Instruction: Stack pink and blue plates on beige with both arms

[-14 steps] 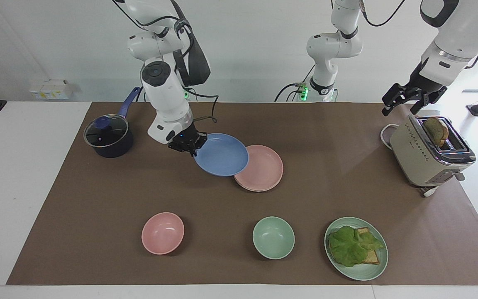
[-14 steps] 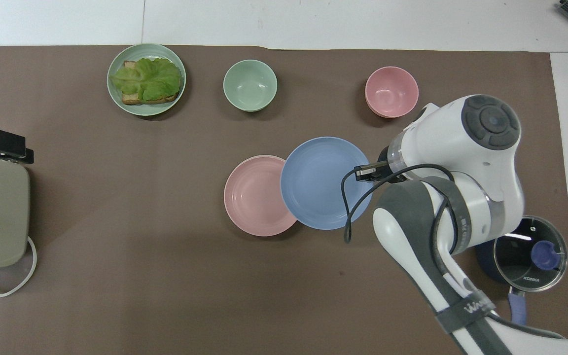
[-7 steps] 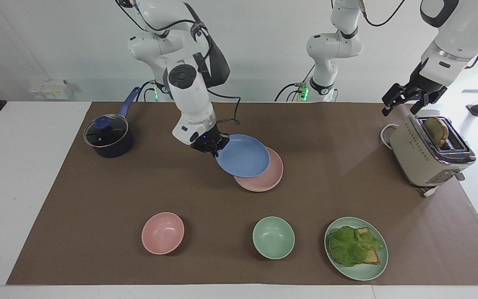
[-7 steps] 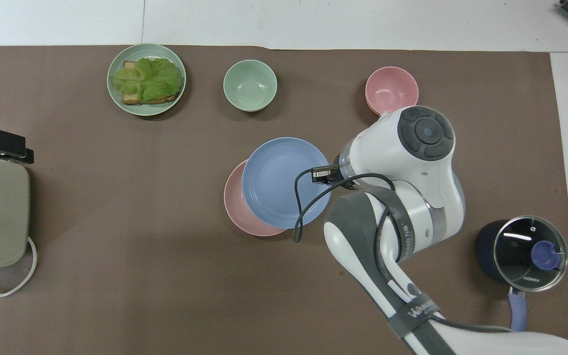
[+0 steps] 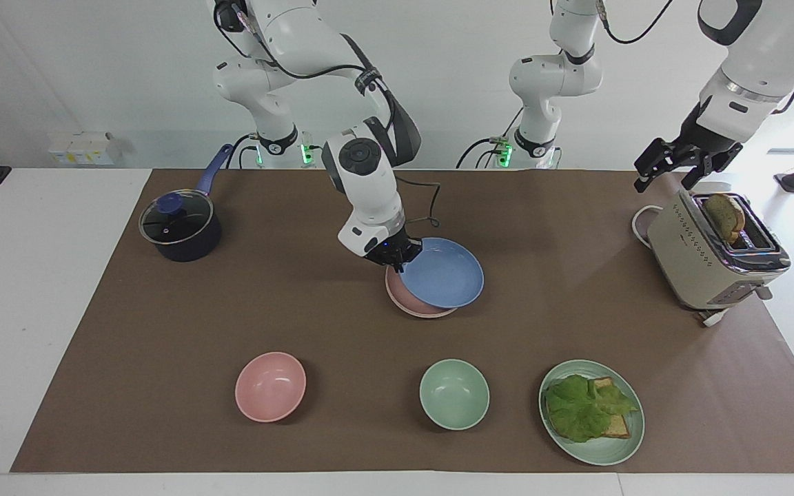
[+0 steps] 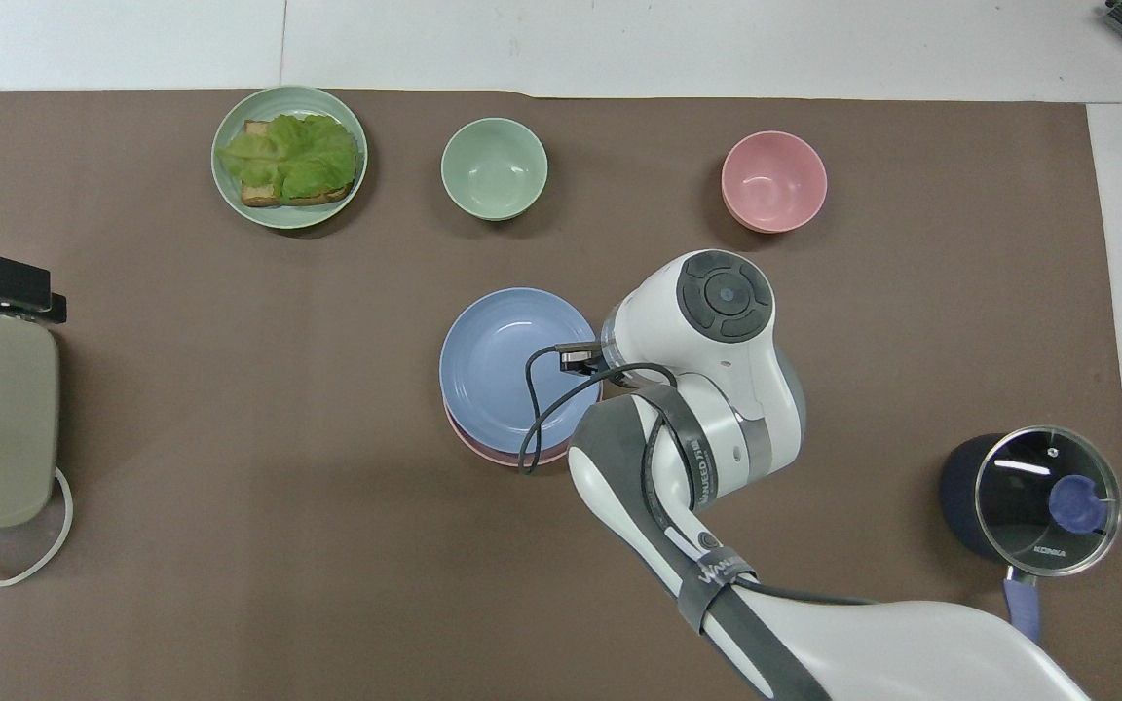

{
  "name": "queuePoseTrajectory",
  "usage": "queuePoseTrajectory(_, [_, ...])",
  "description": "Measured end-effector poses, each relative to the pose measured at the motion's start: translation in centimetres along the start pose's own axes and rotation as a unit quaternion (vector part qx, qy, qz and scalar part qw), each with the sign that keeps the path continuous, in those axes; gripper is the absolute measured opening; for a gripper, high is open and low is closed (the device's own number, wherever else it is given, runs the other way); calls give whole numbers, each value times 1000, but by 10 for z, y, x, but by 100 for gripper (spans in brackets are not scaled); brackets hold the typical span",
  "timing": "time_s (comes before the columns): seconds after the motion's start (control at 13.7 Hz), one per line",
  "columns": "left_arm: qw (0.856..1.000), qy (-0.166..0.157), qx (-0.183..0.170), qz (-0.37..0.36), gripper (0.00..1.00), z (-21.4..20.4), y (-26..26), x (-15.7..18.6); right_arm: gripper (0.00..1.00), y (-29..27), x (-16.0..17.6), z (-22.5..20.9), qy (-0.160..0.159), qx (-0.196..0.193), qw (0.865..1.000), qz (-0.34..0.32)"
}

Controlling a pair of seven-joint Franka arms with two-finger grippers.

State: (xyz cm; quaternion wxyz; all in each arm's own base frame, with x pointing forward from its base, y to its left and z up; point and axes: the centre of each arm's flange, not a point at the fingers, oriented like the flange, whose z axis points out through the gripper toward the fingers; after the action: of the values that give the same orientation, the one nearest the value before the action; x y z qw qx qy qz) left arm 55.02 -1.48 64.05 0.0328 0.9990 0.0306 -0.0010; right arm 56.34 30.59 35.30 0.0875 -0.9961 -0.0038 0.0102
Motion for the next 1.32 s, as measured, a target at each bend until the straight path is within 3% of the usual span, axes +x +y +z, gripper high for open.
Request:
queuePoseTrajectory(0.58, [1000,0,0,0,100,0,0,0,5,2,-6,14,-13,-6,1000,-7])
queuePoseTrajectory(0.66, [1000,0,0,0,100,0,0,0,11,2,-7,15,-14,-7,1000,-7])
queuePoseTrajectory(0.95, [1000,0,0,0,100,0,0,0,57,0,-6,11,-10,-4,1000,-11])
queuePoseTrajectory(1.24, [1000,0,0,0,100,0,0,0,99,24,9,-46,37,-20,999,-17])
queuePoseTrajectory(1.32, [1000,0,0,0,100,0,0,0,100,37,12,-64,47,-32,998,-17])
